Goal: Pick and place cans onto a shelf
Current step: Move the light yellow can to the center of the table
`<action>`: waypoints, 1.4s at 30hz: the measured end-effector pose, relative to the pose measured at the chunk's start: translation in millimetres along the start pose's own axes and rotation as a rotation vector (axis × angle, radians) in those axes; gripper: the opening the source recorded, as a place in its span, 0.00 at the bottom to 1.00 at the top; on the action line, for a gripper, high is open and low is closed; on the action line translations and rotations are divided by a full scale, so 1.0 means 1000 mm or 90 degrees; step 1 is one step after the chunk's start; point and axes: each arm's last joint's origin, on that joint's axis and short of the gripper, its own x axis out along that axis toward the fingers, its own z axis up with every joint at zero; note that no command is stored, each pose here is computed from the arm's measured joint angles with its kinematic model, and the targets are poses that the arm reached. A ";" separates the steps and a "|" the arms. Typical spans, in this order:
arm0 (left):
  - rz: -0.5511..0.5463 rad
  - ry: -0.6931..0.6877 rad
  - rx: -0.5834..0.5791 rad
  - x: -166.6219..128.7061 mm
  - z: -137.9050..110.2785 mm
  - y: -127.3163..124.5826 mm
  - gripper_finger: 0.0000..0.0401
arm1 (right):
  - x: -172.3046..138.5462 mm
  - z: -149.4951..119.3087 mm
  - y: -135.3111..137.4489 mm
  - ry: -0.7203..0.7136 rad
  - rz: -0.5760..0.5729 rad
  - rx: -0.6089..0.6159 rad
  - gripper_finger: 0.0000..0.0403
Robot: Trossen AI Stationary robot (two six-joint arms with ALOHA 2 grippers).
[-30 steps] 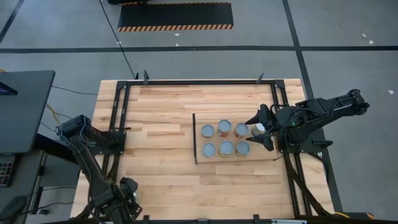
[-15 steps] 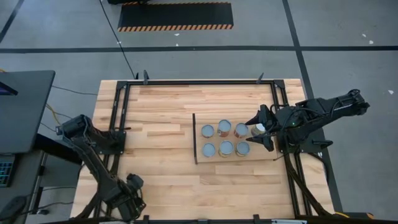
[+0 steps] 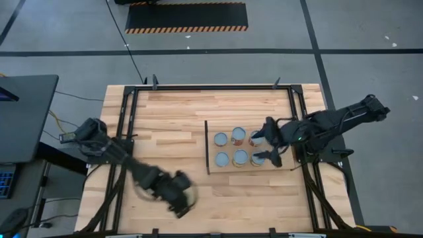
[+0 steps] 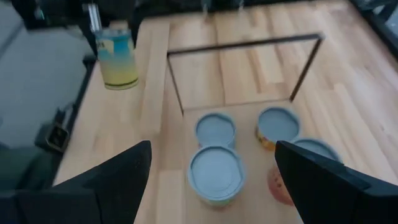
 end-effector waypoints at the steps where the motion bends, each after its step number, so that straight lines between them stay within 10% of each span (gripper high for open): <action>1: -0.004 -0.010 0.025 0.000 0.013 -0.003 0.77 | 0.006 -0.001 0.003 0.013 -0.002 -0.011 0.87; 15: 0.040 0.033 0.385 0.048 0.103 -0.069 0.79 | 0.027 -0.017 0.041 0.139 0.008 -0.090 0.87; 32: 0.100 0.028 0.385 0.077 0.091 -0.072 0.87 | 0.063 -0.041 0.088 0.182 0.047 -0.164 0.87; 42: 0.146 0.000 0.392 0.057 0.086 -0.071 0.87 | 0.109 -0.038 0.117 0.062 0.076 -0.182 0.87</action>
